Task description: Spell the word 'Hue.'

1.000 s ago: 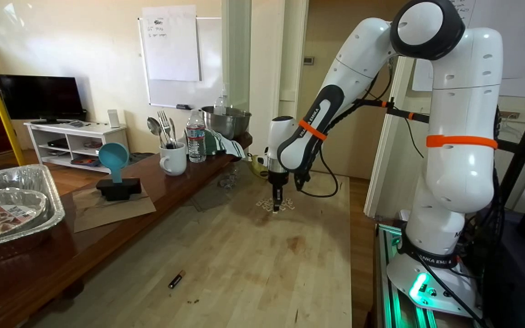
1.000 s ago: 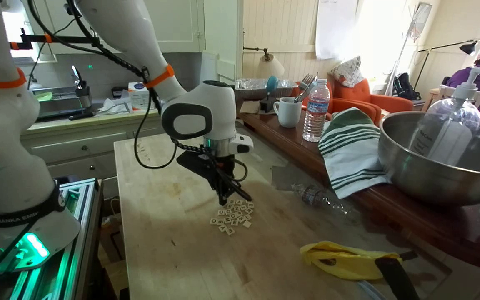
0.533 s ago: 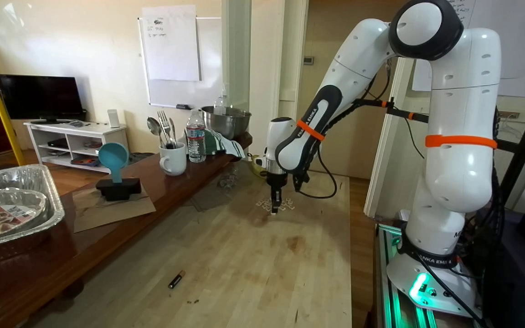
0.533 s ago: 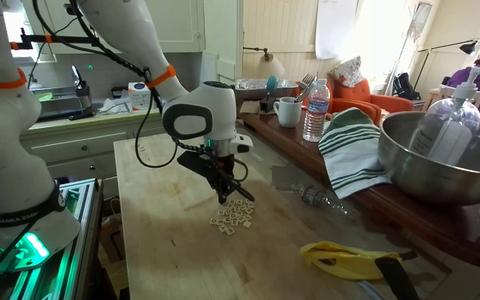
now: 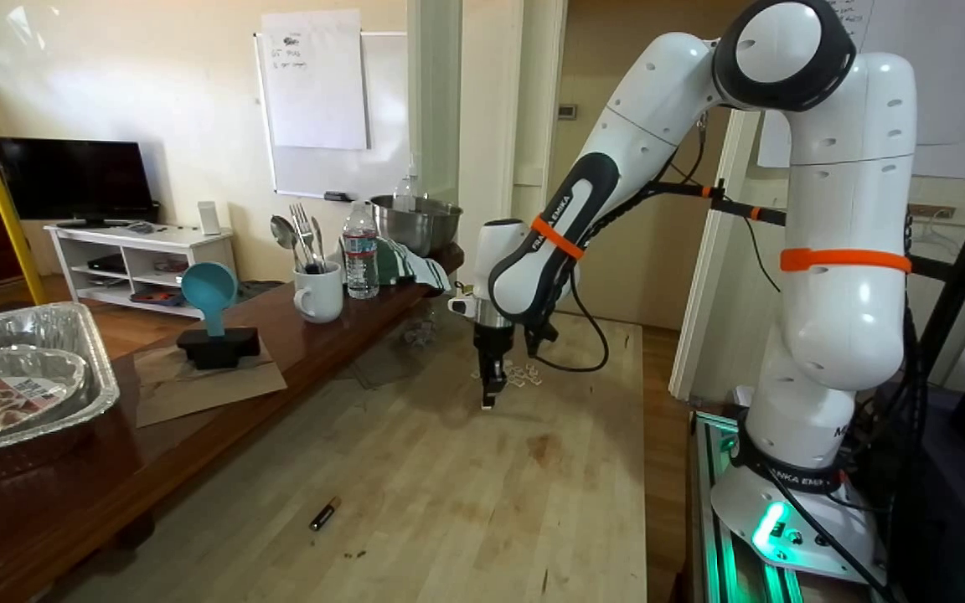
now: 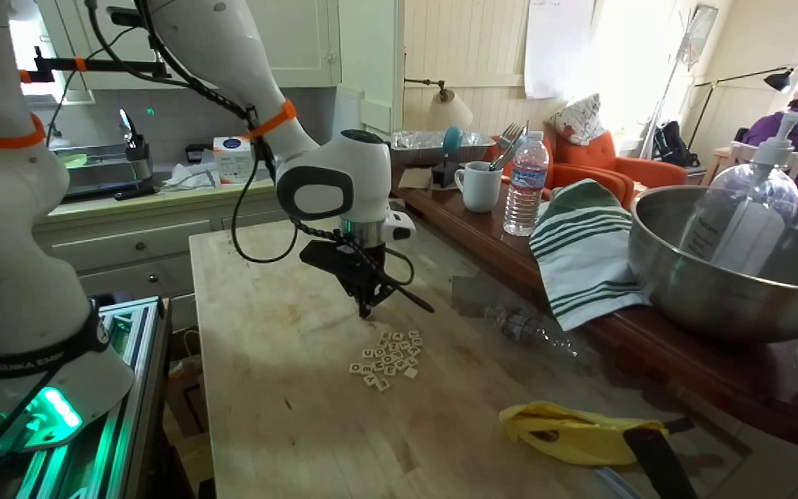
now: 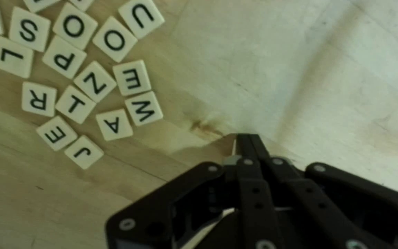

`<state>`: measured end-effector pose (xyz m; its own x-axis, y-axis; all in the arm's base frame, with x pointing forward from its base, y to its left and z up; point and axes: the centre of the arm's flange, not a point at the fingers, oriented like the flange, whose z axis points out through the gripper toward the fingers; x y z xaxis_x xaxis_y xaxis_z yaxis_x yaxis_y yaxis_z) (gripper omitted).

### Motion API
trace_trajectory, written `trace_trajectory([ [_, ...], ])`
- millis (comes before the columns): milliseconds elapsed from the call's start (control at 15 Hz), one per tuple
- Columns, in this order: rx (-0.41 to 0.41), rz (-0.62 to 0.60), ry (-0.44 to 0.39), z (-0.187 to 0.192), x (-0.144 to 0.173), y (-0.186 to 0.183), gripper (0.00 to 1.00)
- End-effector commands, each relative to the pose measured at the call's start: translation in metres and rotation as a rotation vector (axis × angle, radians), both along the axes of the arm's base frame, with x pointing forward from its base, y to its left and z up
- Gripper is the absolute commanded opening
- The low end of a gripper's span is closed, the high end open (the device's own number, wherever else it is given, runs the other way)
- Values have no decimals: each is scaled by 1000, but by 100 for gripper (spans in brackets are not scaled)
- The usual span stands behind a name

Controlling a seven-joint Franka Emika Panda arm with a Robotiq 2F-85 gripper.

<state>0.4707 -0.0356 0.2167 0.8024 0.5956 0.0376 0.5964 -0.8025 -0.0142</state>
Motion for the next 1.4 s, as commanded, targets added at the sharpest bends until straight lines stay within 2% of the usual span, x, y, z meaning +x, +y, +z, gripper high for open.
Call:
trace_trajectory([
  [0, 6, 53, 101, -32, 3, 26, 0],
  [200, -4, 20, 133, -33, 4, 38, 0],
  [400, -9, -23, 129, -27, 6, 40, 0],
  [733, -2, -59, 48, 9, -6, 31, 0],
  [1067, 0, -84, 0, 30, -14, 16, 0],
  [1333, -28, -112, 18, 27, -21, -12, 0],
])
